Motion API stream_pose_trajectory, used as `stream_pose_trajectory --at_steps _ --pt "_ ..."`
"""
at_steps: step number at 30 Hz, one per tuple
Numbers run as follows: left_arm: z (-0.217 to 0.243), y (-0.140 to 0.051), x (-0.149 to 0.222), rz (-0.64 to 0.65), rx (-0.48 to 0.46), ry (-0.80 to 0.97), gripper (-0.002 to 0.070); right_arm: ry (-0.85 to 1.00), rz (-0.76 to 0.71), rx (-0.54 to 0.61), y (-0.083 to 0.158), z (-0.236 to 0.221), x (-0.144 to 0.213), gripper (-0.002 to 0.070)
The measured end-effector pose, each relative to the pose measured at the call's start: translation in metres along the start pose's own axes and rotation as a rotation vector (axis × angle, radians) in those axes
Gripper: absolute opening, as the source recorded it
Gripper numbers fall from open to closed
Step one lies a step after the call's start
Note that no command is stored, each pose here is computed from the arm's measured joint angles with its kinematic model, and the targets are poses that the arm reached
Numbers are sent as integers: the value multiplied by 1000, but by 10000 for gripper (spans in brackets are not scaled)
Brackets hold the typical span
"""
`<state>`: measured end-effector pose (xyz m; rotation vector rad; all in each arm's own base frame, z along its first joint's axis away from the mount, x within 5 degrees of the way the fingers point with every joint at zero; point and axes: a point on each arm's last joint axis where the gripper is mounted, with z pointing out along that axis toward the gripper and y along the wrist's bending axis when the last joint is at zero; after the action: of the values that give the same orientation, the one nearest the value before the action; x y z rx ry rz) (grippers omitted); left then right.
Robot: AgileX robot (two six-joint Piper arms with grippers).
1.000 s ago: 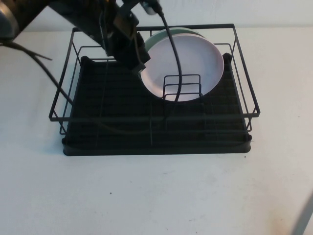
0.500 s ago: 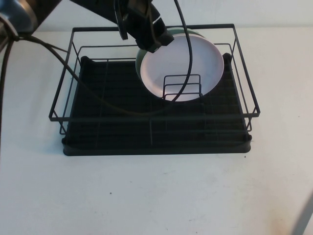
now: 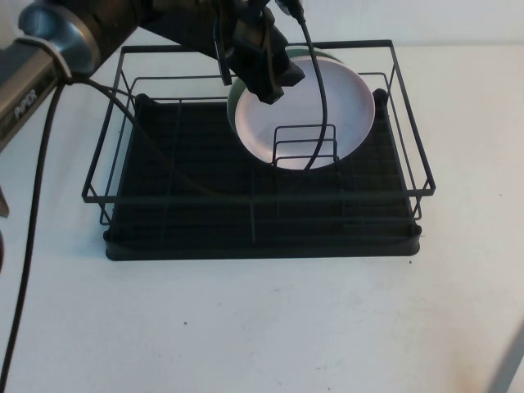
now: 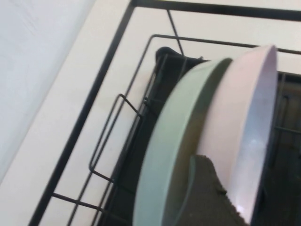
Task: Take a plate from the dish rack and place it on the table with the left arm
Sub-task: Grasp the plate from the shelf
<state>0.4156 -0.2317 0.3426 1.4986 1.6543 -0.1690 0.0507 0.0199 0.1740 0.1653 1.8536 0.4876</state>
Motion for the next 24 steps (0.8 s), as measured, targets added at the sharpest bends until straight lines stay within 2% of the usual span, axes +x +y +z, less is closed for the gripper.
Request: stream_pose_trajectory --at_steps 4,12,21,24 --pt "7 2 3 -1 -27 -7 373 0 0 0 0 0 0 -18" --pt "24 0 12 -23 -8 1 372 0 0 0 0 0 0 -18" --pt "36 2 17 -41 -31 -8 372 0 0 0 0 0 0 -18" --pt "40 1 20 -45 -28 -3 354 0 0 0 0 0 0 -18"
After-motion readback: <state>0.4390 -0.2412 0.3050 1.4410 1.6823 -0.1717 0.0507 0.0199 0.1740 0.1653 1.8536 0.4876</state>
